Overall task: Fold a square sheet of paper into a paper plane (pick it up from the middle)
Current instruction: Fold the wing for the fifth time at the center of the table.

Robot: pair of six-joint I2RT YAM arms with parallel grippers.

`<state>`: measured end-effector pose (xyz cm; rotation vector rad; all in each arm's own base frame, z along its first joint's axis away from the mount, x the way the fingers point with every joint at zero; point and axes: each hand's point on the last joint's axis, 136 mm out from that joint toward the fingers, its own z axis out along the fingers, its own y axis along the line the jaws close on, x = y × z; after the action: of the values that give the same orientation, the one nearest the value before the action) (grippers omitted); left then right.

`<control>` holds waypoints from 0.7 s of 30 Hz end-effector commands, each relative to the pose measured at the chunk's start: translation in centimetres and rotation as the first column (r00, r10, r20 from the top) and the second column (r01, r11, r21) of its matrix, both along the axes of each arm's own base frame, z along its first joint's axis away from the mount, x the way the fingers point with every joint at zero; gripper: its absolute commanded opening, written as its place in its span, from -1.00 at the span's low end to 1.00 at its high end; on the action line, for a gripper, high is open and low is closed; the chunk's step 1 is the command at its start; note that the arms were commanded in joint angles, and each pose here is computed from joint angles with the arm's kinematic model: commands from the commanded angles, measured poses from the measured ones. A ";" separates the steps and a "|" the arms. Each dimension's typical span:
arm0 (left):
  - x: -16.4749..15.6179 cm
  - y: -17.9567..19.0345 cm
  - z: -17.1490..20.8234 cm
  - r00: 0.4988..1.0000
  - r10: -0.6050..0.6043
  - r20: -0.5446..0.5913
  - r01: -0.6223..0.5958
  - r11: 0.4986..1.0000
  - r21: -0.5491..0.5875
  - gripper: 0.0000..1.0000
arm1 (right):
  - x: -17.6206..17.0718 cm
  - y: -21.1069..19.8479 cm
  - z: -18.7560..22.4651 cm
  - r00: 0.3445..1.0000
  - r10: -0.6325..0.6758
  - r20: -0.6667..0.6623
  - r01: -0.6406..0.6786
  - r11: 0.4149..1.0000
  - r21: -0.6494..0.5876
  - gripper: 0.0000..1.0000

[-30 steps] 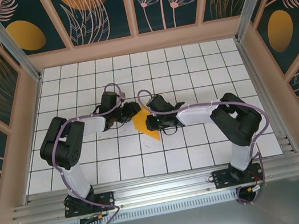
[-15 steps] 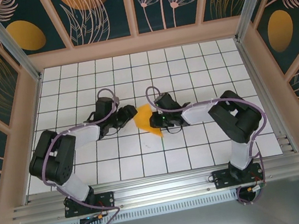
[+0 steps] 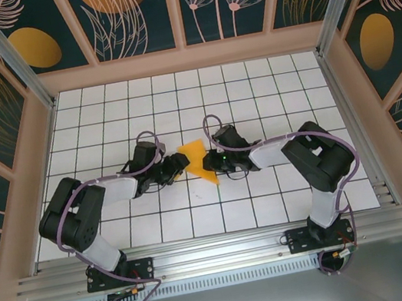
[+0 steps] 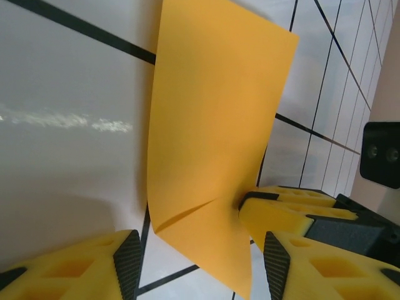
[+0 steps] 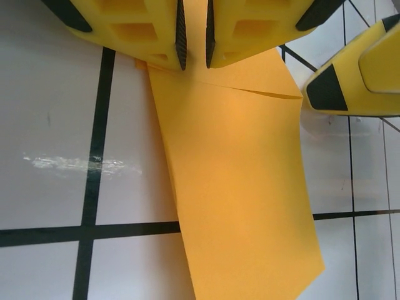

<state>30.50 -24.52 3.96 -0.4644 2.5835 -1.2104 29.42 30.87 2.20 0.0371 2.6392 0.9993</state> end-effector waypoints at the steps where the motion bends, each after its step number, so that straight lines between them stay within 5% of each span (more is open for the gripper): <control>1: -0.5 -0.6 0.4 1.000 -0.004 -0.015 0.003 0.999 -0.037 0.12 | -0.8 -0.8 -0.7 0.999 -0.021 -0.045 0.021 1.000 0.002 -0.61; 21: -0.5 -1.9 -0.5 0.999 -0.024 -0.045 0.023 0.999 -0.026 0.06 | -0.9 -1.0 -1.0 0.999 -0.019 -0.046 0.020 1.000 0.001 -0.61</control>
<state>29.64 -25.61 3.38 -0.4750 2.6174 -1.2408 29.50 30.84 2.26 0.0677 2.6257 1.0286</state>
